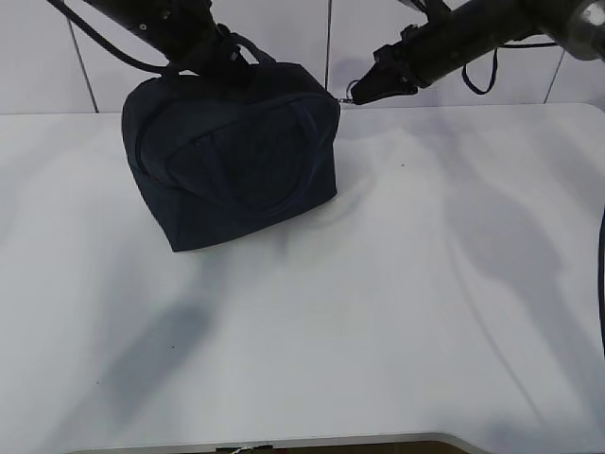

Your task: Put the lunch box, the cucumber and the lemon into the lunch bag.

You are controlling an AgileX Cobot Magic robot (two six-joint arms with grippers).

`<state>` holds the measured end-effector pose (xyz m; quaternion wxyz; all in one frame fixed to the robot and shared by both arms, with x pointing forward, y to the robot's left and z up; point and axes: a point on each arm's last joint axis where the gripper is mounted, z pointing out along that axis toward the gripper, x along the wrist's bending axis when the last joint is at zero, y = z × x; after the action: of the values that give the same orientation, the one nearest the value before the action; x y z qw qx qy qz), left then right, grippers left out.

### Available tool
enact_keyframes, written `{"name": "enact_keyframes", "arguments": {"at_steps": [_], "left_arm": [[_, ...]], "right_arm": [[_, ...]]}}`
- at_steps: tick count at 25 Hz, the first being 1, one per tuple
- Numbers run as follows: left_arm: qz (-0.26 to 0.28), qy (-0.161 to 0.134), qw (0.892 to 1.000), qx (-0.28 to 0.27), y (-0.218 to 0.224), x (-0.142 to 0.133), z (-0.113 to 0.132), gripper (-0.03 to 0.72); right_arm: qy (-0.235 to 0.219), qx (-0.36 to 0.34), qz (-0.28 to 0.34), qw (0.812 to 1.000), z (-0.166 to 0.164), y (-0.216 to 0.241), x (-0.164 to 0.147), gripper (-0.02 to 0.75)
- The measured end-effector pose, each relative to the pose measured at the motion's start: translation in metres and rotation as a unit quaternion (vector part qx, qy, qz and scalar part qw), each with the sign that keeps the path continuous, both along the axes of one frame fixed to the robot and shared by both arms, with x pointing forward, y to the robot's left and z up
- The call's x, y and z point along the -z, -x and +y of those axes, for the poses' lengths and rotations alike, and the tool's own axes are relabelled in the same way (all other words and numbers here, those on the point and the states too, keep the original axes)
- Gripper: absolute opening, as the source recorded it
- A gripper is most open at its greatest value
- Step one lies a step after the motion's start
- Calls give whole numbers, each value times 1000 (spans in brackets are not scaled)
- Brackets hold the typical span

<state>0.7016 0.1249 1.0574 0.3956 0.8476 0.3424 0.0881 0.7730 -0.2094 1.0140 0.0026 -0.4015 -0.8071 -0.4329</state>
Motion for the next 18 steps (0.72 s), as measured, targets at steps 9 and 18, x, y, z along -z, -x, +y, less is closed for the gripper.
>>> {"name": "enact_keyframes", "arguments": {"at_steps": [9,18], "left_arm": [[2,-6,1000,3,1,1,1,-6],[3,-10,1000,5,1,1,1,-6]], "right_arm": [[44,-74,-80,993,1,0,1,5],[-65,98,117,986,2,1,-1,5]]}}
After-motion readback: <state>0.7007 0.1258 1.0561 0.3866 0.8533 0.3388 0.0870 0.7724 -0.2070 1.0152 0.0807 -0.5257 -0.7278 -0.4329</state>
